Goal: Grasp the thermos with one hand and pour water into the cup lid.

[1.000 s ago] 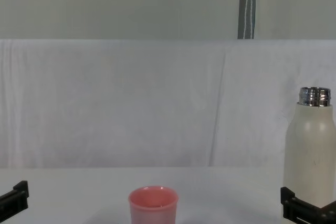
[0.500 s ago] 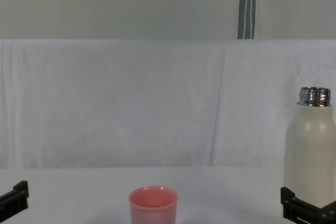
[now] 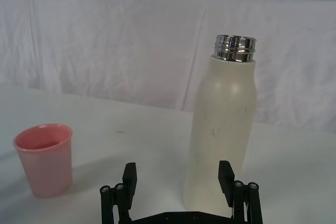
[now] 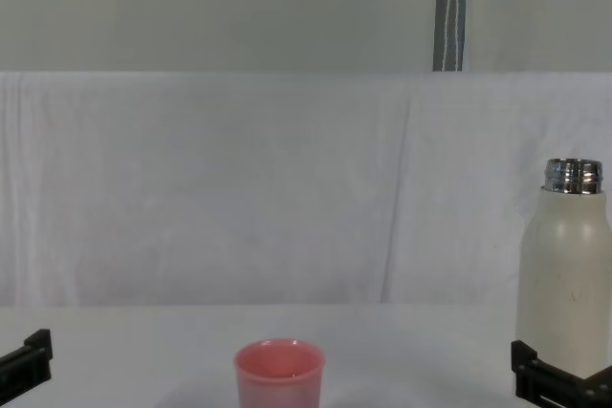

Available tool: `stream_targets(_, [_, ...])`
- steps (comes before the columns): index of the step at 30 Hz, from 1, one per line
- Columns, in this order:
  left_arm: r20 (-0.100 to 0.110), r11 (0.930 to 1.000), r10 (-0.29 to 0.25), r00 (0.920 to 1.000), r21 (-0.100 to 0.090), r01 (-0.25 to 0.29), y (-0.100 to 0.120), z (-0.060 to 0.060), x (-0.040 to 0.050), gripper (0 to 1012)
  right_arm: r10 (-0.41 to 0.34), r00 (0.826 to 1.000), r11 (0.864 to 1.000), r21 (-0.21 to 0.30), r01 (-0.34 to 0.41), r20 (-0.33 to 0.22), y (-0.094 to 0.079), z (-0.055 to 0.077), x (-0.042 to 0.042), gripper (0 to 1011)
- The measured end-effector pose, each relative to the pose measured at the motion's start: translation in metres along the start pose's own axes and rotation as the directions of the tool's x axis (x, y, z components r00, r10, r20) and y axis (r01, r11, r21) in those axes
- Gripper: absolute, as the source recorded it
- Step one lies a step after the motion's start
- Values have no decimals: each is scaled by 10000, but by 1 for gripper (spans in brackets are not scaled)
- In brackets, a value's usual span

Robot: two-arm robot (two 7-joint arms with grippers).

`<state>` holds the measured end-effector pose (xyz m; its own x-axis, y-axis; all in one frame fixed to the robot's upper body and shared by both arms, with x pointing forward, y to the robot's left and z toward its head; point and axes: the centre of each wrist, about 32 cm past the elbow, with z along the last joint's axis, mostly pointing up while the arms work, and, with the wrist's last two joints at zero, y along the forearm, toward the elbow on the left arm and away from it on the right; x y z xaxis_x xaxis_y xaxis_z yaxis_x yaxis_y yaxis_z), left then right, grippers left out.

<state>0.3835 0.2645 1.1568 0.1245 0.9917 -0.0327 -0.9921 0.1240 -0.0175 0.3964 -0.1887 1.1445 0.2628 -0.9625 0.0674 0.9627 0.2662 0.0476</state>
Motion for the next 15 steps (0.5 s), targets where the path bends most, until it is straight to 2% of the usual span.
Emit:
stream_targets(8, [0, 10000, -1, 10000, -1, 1, 0, 0, 0, 1001, -5, 10000, 10000, 12, 5, -21, 1, 1, 5, 1002])
stream_targets(15, [0, 10000, 0, 10000, 0, 0, 0, 0, 0, 1001, -111, 9991, 9997, 208, 120, -417, 31, 5, 97, 1002])
